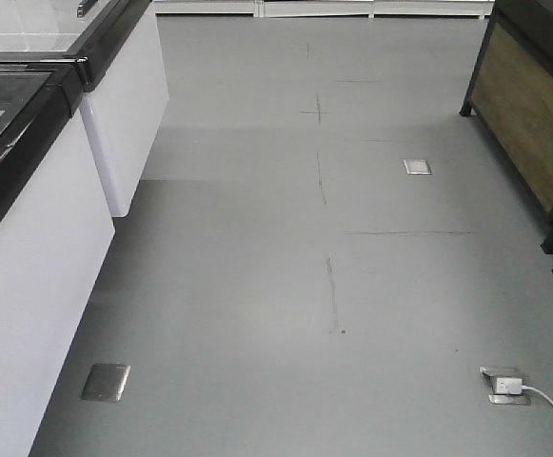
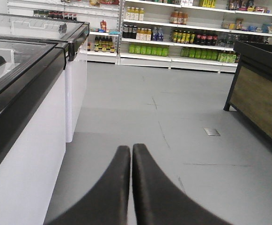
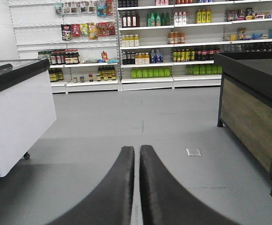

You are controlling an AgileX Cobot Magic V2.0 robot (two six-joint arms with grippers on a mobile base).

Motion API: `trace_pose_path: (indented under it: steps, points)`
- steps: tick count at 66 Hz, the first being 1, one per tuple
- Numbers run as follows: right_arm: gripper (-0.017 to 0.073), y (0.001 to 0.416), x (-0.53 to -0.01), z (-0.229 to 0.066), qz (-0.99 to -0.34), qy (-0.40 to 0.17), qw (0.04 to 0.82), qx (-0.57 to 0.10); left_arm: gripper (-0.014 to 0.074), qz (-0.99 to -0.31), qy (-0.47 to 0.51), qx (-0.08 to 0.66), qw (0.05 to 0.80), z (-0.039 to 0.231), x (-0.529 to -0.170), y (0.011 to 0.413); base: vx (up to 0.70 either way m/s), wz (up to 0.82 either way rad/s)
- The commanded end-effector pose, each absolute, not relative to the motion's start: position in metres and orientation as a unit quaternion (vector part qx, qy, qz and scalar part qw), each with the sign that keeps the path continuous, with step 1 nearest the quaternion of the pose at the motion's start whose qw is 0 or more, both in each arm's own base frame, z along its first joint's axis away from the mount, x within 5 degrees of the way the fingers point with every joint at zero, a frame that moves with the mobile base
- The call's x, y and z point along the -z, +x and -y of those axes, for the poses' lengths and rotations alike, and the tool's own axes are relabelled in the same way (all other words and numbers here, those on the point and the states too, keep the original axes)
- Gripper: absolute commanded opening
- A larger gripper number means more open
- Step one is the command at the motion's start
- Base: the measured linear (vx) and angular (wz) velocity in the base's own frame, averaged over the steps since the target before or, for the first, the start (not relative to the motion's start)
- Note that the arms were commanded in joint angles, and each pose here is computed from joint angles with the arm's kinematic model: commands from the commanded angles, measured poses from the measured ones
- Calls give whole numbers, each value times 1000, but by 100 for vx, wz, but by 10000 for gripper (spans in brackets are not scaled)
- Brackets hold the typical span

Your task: Left arm holds basket, right arm returns cookies

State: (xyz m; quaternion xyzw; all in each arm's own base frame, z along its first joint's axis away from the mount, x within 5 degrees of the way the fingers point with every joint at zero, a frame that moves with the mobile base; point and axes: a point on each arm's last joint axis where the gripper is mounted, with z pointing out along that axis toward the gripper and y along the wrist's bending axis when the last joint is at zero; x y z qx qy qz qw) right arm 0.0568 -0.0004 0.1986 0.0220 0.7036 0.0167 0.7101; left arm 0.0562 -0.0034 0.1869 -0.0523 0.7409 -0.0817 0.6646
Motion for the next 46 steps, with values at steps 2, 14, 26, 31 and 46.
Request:
trace_pose_path:
  steps: [2, 14, 26, 31, 46]
  points:
    - [-3, 56, -200, 1, -680, 19, 733, -14, -6, -702, -56, 89, 704, 3, -204, 55, 0, 0]
    - [-3, 56, -200, 1, -680, 19, 733, -14, -6, -702, -56, 89, 704, 3, -204, 55, 0, 0]
    - [-3, 56, -200, 1, -680, 19, 733, -14, -6, -702, -56, 89, 704, 3, -204, 55, 0, 0]
    - [-3, 56, -200, 1, -680, 19, 733, -14, -6, -702, -56, 89, 704, 3, -204, 55, 0, 0]
    - [-3, 56, -200, 1, -680, 19, 733, -14, -6, -683, -37, 70, 727, 2, -209, 54, 0, 0]
